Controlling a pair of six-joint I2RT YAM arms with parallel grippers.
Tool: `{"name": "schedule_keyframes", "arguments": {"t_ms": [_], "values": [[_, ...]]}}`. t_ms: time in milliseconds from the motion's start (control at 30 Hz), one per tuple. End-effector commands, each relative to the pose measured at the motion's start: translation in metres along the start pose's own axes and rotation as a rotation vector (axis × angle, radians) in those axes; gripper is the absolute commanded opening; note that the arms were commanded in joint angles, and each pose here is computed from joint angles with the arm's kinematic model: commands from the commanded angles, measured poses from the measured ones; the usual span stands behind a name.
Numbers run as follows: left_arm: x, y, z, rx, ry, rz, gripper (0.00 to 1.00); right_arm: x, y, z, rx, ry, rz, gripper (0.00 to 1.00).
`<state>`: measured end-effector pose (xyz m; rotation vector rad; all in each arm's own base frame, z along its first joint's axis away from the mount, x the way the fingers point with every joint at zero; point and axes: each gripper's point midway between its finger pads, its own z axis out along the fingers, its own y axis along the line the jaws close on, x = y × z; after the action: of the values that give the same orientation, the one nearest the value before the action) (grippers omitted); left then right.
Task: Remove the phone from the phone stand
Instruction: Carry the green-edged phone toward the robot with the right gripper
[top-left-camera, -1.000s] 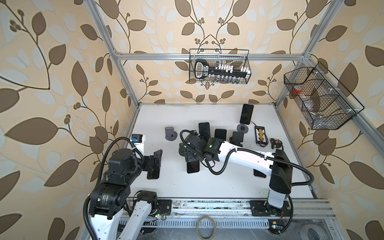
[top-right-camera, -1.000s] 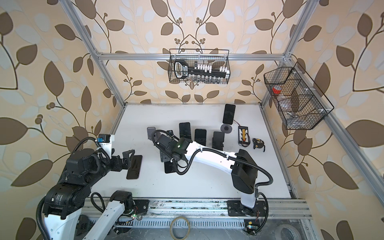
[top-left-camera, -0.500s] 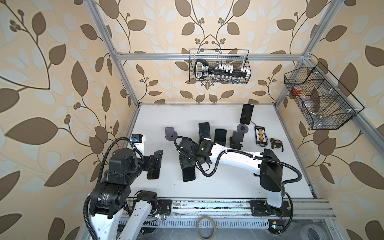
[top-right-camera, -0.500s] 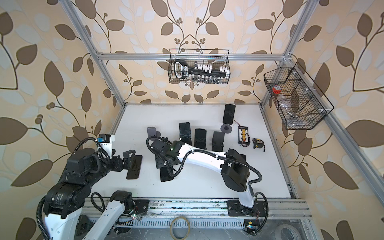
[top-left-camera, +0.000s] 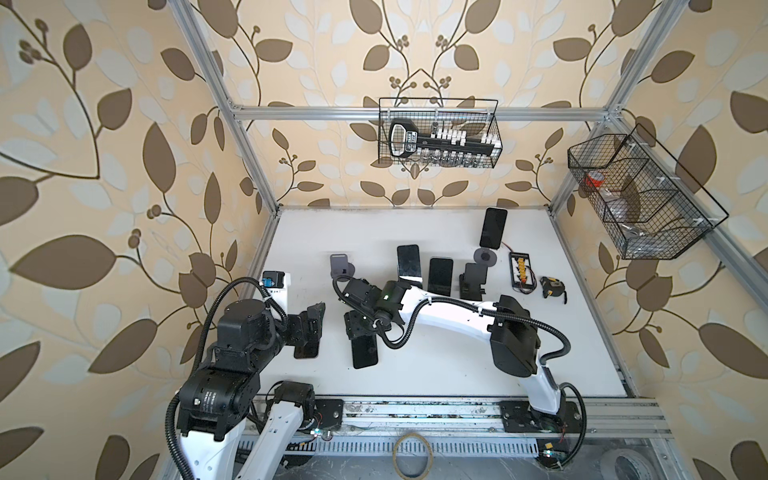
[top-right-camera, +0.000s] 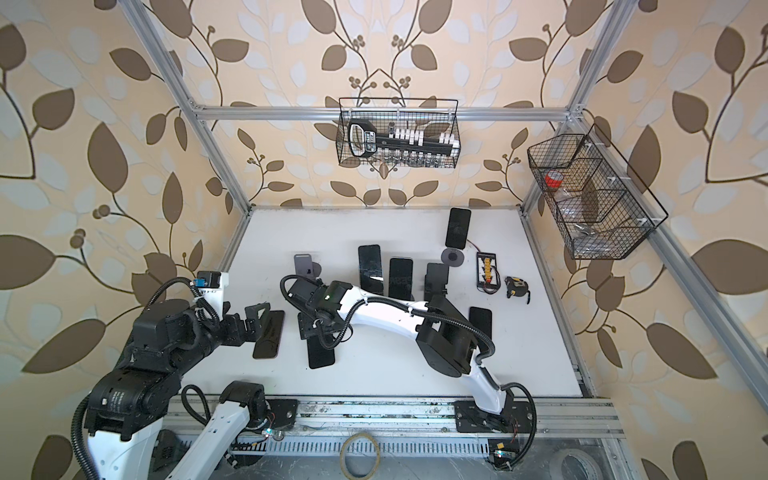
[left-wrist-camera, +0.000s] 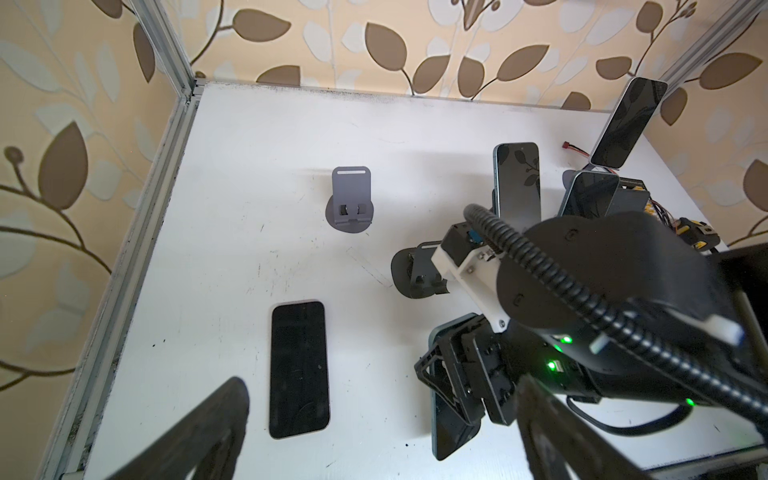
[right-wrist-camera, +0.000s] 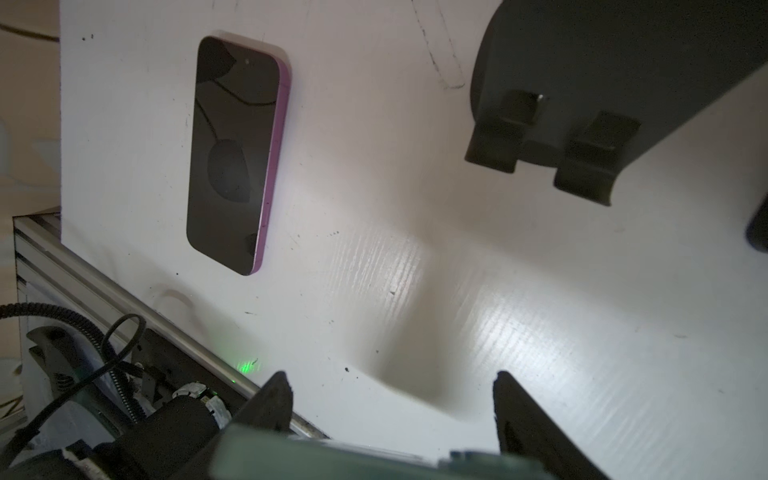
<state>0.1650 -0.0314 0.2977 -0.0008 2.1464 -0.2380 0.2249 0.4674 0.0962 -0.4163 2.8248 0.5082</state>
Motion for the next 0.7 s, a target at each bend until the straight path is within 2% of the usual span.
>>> {"name": "schedule_keyframes", "arguments": {"t_ms": [0, 667], "values": [[-0.005, 0.002, 0.0, -0.013, -0.017, -0.021, 0.99, 0.002, 0.012, 0.004, -0.018, 0.029, -0.032, 0.63], [-0.003, 0.012, -0.008, -0.069, -0.069, -0.027, 0.99, 0.019, -0.001, 0.048, 0.068, 0.157, -0.117, 0.63]]}}
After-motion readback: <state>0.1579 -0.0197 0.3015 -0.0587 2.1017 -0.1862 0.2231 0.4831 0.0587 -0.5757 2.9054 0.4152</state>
